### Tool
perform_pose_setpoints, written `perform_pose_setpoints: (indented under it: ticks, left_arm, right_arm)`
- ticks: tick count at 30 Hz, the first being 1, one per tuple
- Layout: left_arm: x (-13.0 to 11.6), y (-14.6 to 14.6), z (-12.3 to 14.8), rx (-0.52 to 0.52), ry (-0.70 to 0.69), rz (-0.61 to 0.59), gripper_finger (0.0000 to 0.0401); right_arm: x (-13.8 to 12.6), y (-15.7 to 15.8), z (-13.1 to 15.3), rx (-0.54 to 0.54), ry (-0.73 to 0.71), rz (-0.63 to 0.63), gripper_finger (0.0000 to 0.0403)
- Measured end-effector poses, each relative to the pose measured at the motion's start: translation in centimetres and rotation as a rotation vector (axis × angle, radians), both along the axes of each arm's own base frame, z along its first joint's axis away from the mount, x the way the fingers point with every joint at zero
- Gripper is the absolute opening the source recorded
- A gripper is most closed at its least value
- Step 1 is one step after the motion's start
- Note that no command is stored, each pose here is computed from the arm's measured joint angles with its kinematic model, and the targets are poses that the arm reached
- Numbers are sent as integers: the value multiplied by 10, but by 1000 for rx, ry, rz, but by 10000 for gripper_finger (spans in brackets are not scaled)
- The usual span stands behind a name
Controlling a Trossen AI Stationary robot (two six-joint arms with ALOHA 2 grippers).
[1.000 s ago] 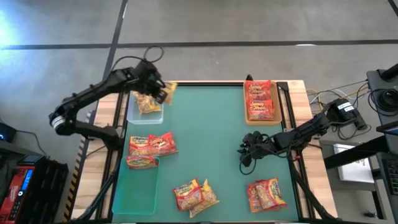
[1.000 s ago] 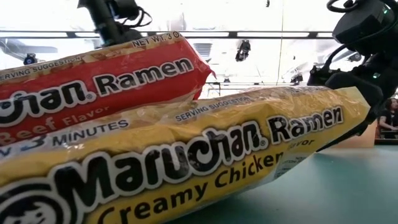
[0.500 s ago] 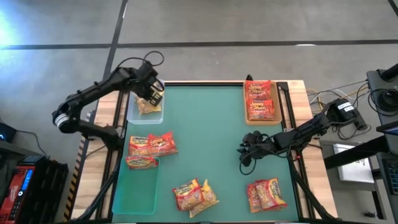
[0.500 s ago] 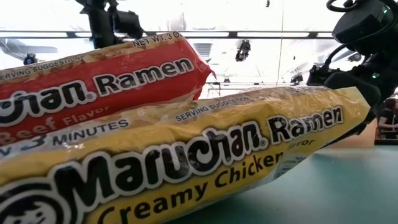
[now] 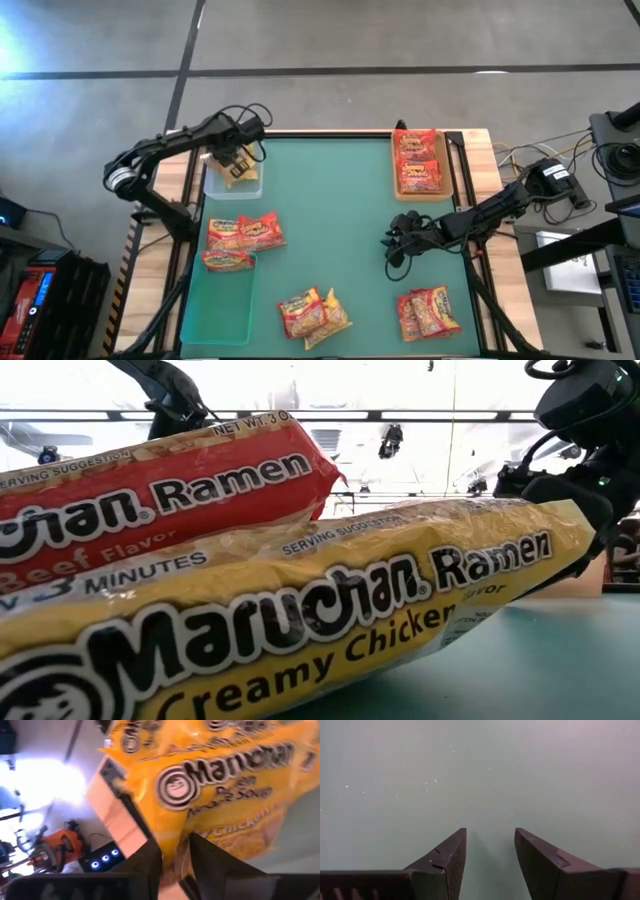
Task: Sort Maruchan noodles
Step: Put the yellow noodle pack into the transparent bin, then put the red noodle pack into the green bin
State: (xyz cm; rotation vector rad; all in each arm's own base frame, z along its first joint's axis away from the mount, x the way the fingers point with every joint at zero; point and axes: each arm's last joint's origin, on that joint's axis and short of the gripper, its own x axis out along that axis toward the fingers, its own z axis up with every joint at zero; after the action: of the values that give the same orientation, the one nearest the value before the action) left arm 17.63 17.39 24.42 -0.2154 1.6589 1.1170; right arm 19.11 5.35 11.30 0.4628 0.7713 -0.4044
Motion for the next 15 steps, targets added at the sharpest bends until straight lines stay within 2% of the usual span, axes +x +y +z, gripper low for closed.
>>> perform_pose_setpoints:
  ticks: [5, 9, 12, 15]
  left_arm:
    - [-1, -1, 8, 5, -6, 2, 125]
    - [2, 2, 20, 43, -42, 19, 147]
    - [7, 5, 32, 98, -113, 52, 156]
    - [17, 6, 41, 90, -261, 46, 159]
  right_arm:
    - [1, 2, 1, 92, 1, -14, 159]
    - [7, 8, 8, 204, 7, 50, 154]
    - [16, 14, 19, 291, -2, 131, 150]
    - [25, 21, 32, 402, -10, 206, 145]
